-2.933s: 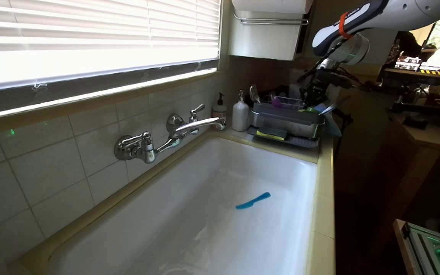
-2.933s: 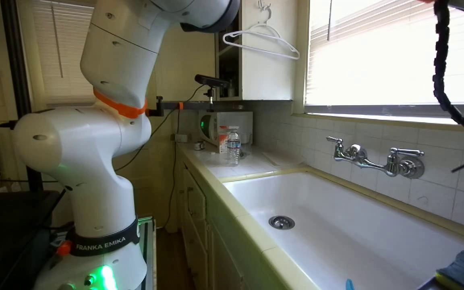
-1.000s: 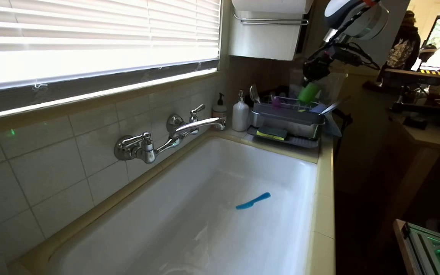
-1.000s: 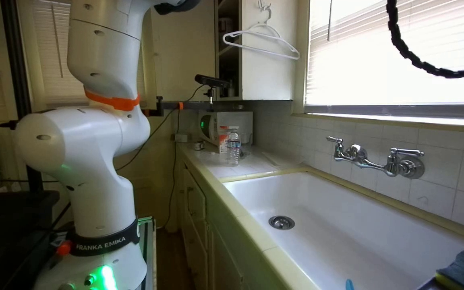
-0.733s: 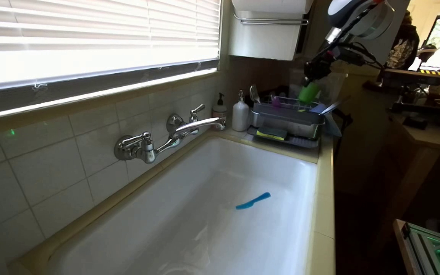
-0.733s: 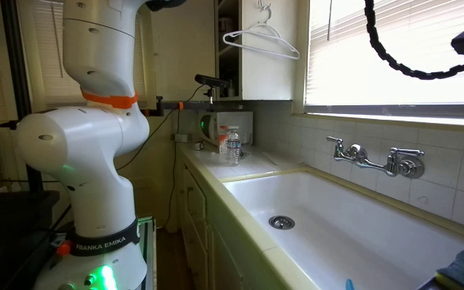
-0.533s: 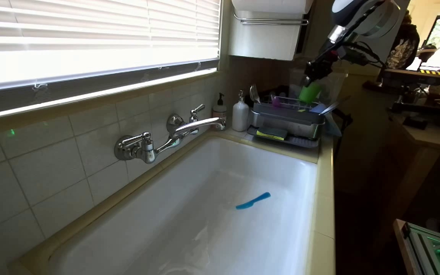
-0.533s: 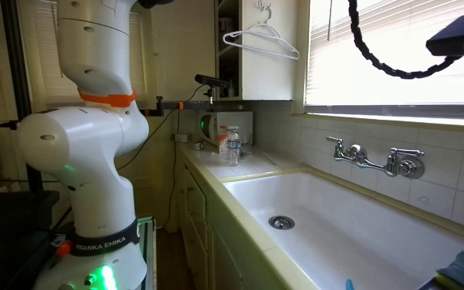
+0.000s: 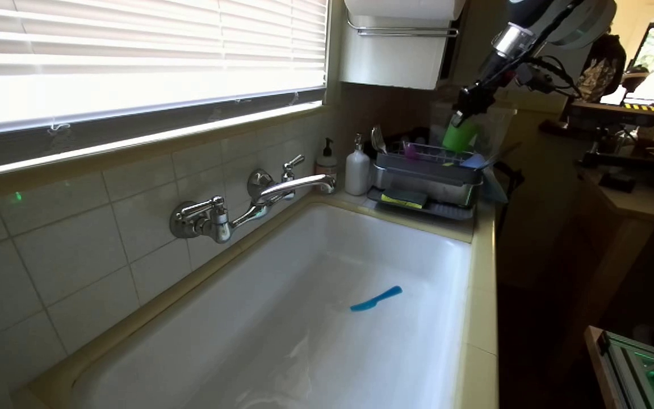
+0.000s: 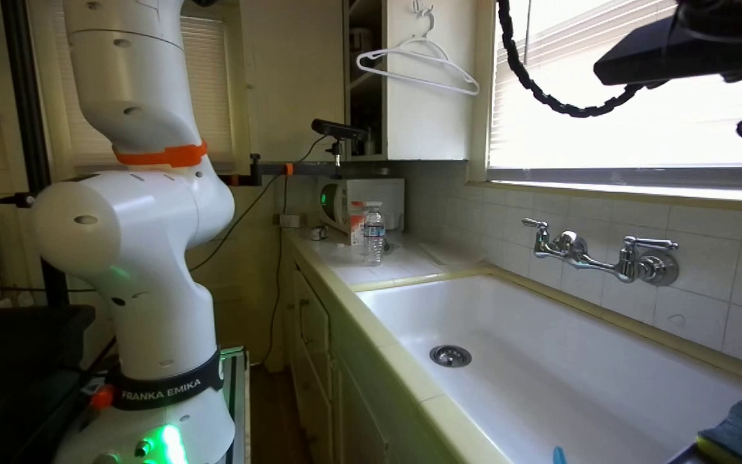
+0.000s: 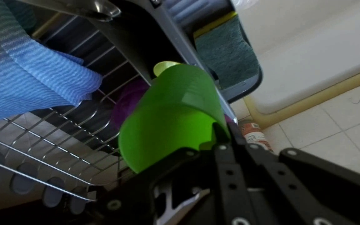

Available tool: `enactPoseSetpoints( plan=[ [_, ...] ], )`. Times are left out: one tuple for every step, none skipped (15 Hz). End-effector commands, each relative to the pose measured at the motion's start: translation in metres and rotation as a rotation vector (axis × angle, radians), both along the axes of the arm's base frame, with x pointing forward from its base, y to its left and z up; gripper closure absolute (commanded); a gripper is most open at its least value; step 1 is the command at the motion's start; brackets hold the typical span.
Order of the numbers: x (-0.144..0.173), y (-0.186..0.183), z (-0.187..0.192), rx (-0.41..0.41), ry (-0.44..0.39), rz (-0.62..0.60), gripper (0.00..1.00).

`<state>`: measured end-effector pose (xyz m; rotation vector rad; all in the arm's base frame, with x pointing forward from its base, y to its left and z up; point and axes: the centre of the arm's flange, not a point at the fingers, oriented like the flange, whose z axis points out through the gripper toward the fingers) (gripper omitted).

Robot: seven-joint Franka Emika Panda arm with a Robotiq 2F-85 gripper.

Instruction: Move the green cup from the right side of the table to the left side

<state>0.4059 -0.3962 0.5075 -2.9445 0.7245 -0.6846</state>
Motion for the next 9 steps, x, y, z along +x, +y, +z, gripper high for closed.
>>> enactPoseSetpoints(
  plan=[
    [-0.010, 0.037, -0.003, -0.022, 0.010, 0.097, 0.99],
    [-0.007, 0.046, -0.006, -0.025, 0.022, 0.131, 0.99],
    [-0.003, 0.054, -0.009, -0.028, 0.037, 0.158, 0.99],
    [0.001, 0.064, -0.014, -0.031, 0.047, 0.184, 0.99],
    [0.005, 0.072, -0.020, -0.027, 0.059, 0.211, 0.99],
    [0.009, 0.081, -0.024, -0.027, 0.069, 0.231, 0.99],
    [0.014, 0.091, -0.031, -0.020, 0.076, 0.257, 0.99],
    [0.019, 0.100, -0.039, -0.008, 0.080, 0.274, 0.99],
    [0.025, 0.111, -0.047, -0.006, 0.091, 0.295, 0.99]
  ],
)
